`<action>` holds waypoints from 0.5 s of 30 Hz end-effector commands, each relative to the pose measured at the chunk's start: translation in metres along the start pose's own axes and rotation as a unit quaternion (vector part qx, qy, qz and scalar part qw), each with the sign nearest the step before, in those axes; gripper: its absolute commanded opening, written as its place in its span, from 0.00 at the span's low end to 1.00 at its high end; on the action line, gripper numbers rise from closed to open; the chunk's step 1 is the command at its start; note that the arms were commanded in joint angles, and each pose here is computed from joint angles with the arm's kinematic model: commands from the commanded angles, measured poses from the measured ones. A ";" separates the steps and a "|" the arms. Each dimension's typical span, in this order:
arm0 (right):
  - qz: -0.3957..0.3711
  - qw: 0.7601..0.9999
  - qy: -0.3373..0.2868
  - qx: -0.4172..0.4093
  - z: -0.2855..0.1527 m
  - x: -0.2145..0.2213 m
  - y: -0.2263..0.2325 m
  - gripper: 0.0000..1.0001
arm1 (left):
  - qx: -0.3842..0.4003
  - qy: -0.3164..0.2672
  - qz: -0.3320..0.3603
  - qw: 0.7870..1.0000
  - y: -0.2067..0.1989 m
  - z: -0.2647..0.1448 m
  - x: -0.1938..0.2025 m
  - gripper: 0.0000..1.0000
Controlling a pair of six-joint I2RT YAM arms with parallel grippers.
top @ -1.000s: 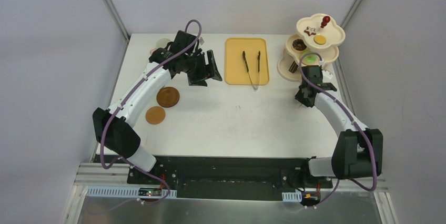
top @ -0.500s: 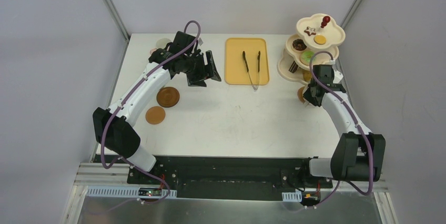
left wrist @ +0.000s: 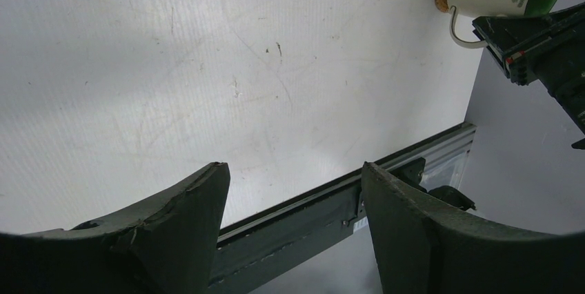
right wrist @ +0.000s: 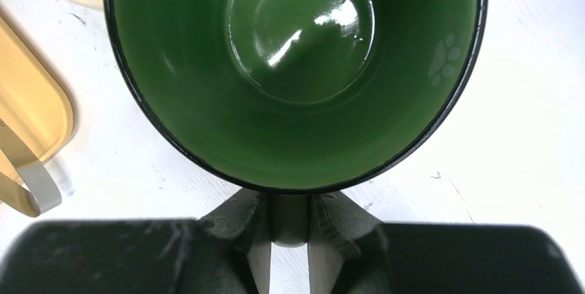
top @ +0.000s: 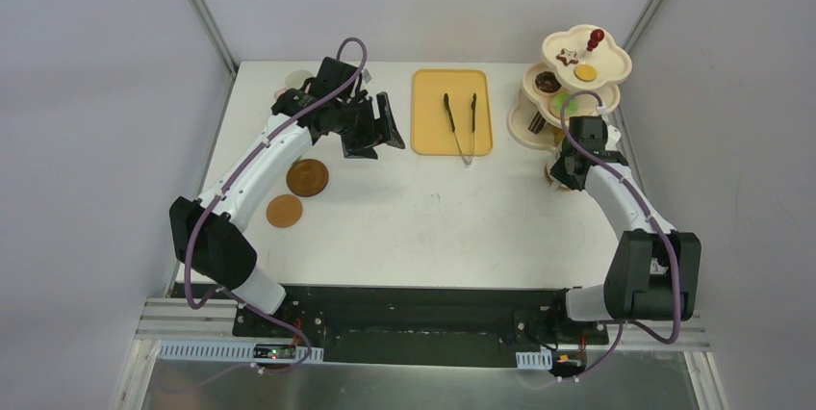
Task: Serve the afternoon tea
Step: Adjust the cup on the coaster.
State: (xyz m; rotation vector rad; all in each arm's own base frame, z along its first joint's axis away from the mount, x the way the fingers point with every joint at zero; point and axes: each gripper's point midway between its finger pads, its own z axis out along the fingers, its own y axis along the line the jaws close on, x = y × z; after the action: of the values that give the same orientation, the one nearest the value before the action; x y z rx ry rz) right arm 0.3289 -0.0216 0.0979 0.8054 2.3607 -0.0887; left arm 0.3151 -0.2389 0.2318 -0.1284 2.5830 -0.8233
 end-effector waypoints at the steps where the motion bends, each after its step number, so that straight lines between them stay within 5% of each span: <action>1: 0.023 0.996 -0.082 -0.038 -0.007 -0.053 0.027 0.00 | 0.024 -0.015 0.003 1.000 -0.012 -0.014 -0.010 0.72; 12: 0.013 0.997 -0.062 -0.034 0.004 -0.038 0.023 0.00 | 0.022 -0.015 0.002 1.000 -0.011 -0.015 -0.010 0.72; 15: 0.008 0.998 -0.050 -0.039 0.002 -0.033 0.024 0.22 | 0.022 -0.015 0.001 1.000 -0.010 -0.014 -0.010 0.73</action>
State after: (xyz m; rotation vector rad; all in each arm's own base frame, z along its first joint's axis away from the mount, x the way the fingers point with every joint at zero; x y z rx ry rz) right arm 0.3335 -0.0199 0.0849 0.8022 2.3894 -0.0881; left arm 0.3155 -0.2390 0.2348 -0.1283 2.5795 -0.8407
